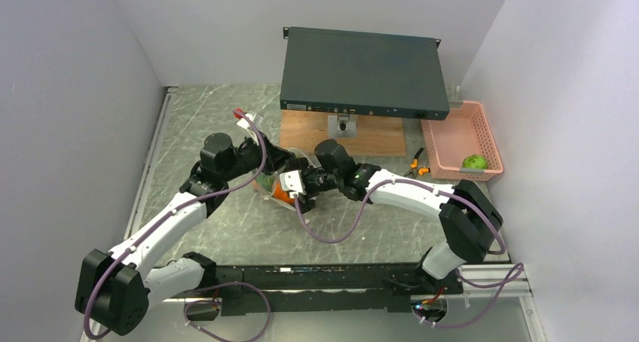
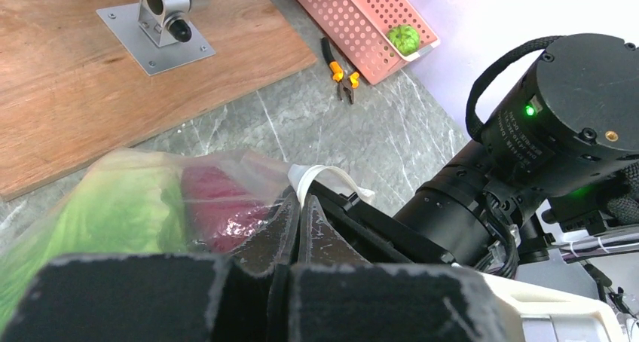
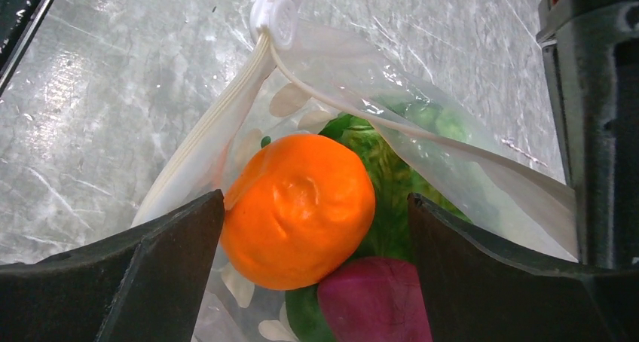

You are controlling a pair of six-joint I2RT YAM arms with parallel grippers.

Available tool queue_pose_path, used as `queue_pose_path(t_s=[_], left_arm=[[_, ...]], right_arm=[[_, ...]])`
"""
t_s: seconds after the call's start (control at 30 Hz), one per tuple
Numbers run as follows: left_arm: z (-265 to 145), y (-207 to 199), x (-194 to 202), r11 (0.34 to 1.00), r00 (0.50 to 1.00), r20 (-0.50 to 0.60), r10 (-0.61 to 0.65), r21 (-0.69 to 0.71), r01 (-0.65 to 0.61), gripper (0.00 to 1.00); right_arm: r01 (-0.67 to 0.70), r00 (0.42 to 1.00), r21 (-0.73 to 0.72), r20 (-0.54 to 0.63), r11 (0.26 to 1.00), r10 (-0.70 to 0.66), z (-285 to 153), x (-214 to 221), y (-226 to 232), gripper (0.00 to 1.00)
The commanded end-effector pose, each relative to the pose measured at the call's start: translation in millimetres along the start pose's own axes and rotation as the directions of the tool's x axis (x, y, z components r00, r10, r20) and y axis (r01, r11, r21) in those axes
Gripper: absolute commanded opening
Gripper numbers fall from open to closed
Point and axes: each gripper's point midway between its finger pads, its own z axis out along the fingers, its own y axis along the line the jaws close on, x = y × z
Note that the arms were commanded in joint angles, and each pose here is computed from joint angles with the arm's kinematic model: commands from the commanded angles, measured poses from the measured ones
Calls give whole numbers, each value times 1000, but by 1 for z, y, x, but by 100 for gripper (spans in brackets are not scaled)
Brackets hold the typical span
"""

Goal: Open the zip-top bag and remove the fake food
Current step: Pick up the fake fruit from the zipper food storage bag.

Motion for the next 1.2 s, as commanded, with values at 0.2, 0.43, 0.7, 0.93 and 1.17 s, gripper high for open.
queue_pose_path(t_s=[0.2,0.43,0.7,0.93,1.17], left_arm=[[-1,-24,-14,995,998,56,26,91,-31,0],[-1,-26,-14,994,998,59,26,101,-32,0],[-1,-26,-13,995,998,57,27,97,-32,0],[0,-24,-12,995,998,51,27,92,-32,0],[-1,-16,-10,998,999,43,31,49,-33,0]], right_arm=[[13,1000,47,-22,999,-12,8,12,-3,93],[2,999,32,-40,999,-1,9,23,9,89],[-2,1000,19,-29,1000,3,10,22,12,66],[-3,1000,49,3,999,3,7,9,2,39],[-47,997,51,67,998,43,-3,-16,-8,22]])
